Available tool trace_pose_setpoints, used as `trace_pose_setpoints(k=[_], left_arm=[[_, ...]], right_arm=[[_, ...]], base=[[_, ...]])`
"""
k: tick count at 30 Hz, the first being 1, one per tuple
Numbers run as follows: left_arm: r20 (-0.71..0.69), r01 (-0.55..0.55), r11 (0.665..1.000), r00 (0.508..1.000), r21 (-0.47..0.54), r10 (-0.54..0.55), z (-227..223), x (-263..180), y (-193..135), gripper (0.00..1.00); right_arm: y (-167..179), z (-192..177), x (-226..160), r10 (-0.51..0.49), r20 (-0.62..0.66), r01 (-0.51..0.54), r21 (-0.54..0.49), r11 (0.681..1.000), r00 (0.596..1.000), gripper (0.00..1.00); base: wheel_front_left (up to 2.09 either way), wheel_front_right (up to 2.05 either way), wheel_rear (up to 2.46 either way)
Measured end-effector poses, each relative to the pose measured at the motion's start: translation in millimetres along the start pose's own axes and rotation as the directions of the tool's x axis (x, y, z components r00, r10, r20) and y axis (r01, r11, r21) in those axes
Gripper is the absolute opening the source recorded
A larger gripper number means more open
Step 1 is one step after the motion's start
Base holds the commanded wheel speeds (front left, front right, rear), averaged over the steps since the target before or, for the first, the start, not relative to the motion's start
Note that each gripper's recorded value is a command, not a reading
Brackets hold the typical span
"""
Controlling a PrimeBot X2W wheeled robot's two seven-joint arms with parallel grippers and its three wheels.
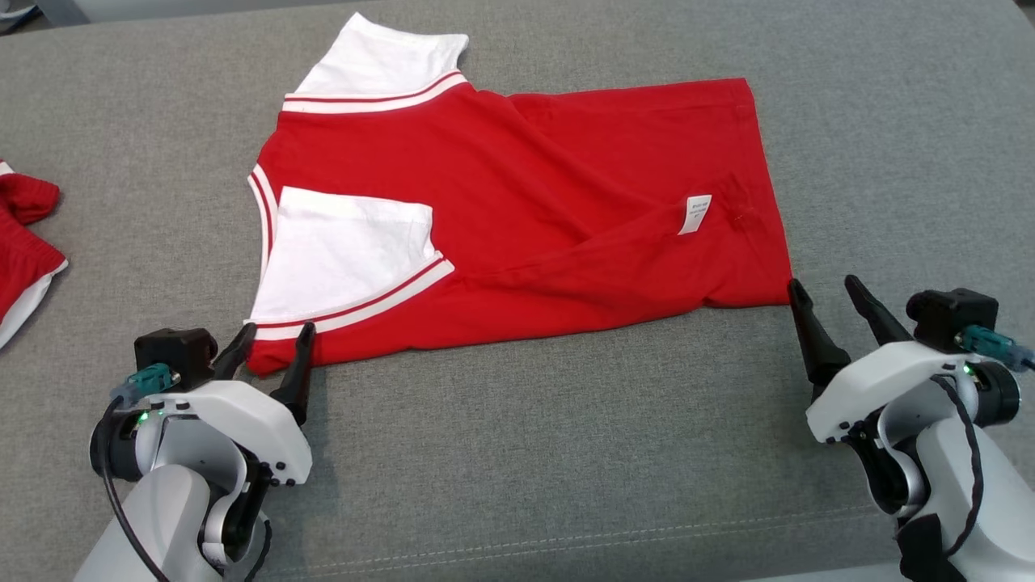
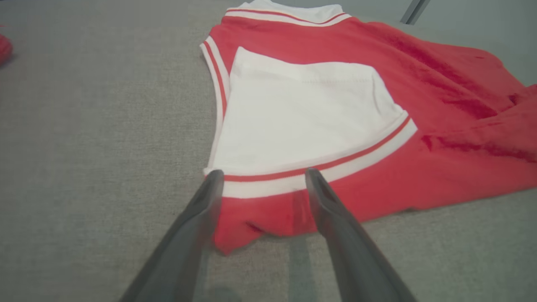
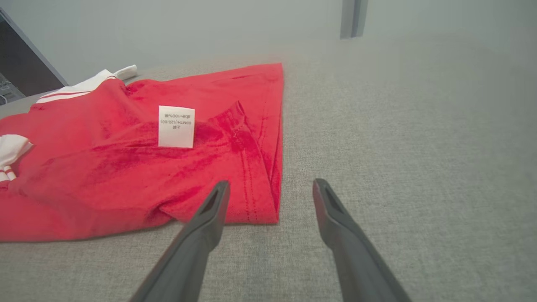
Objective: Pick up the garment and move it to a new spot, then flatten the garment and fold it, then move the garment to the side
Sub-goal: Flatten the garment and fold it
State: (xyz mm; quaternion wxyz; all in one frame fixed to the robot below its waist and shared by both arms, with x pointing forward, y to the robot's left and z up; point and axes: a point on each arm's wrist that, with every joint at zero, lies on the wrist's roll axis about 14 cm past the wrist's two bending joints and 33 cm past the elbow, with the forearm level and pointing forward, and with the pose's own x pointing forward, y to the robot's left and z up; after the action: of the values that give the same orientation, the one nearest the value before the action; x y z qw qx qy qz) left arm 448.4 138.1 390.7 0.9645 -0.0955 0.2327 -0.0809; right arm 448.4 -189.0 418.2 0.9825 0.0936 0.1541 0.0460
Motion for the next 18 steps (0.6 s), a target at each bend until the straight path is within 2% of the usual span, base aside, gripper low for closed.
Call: trace_pose_setpoints(k=[9,18], left_arm=[[-0.094,-0.001,0.999,0.996,-0.048,-0.003,-17,18,3,1.00],[-0.117,-0.036,0.996,0.993,-0.076,0.027,-20,20,7,1.00]], right_arm=[[7,-25,31,0.040,-0.146,-0.043,-0.013,0.999,0.989,1.00],[6,-38,37,0.043,-0.213,-0.049,-0.022,0.999,0.976,1.00]], base=[[0.00,0.00,0.00],[0.00,0.00,0.00]])
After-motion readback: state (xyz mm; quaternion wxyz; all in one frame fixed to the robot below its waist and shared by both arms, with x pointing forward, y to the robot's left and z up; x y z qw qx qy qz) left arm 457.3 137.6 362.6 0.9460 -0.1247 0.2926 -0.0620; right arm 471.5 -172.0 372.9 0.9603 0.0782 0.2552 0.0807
